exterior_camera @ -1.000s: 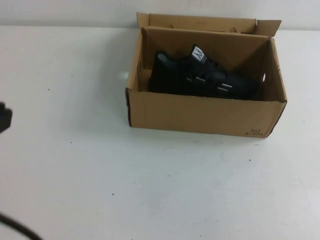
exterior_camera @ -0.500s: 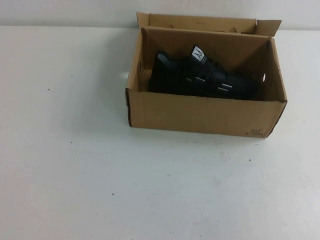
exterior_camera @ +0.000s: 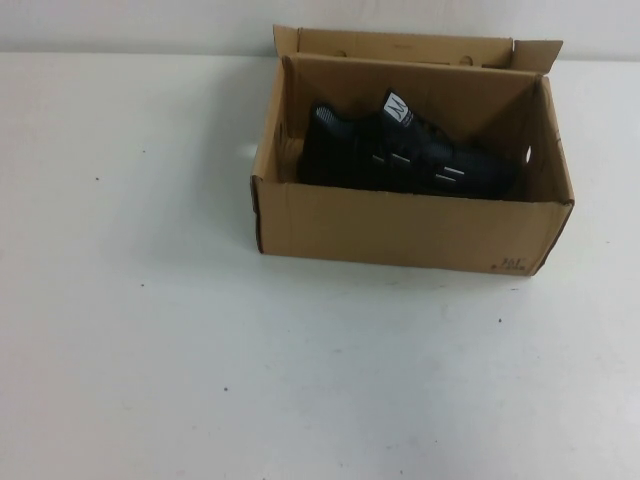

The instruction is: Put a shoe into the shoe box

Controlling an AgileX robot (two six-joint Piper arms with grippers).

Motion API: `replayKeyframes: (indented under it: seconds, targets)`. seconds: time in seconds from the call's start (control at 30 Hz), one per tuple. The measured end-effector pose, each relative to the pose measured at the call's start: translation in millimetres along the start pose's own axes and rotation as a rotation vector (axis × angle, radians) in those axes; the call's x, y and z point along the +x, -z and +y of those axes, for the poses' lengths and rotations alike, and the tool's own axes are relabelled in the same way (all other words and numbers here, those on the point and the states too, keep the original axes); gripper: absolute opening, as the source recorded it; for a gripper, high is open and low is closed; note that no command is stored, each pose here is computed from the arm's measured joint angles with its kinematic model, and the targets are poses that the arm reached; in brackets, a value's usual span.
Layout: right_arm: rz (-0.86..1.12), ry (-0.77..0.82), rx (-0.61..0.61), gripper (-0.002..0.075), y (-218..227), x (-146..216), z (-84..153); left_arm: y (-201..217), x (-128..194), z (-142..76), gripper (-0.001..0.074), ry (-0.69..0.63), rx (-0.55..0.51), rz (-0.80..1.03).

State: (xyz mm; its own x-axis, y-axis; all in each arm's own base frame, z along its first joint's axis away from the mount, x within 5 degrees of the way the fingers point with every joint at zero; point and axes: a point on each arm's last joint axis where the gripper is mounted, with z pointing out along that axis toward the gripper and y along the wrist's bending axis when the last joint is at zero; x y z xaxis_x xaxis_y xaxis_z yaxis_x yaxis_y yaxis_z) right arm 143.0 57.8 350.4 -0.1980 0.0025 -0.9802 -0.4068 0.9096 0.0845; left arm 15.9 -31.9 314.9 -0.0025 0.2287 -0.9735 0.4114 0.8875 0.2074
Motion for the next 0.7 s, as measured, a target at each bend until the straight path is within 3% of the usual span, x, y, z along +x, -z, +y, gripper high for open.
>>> replayKeyframes:
  seconds: [0.17, 0.4, 0.7]
  targets:
    - [-0.125, -0.005, 0.059, -0.0008, 37.4, 44.7, -4.4, 0.0, 0.1, -0.1, -0.0001, 0.006, 0.001, 0.002]
    - [-0.156, -0.010, 0.070, -0.0008, 55.5, 87.0, -6.1, 0.0, 0.8, -0.9, -0.0002, 0.033, 0.009, 0.009]
    - [-0.098, -0.015, 0.070, -0.0010, 52.7, 109.8, -7.5, 0.0, 1.5, -1.5, -0.0002, 0.040, 0.016, 0.017]
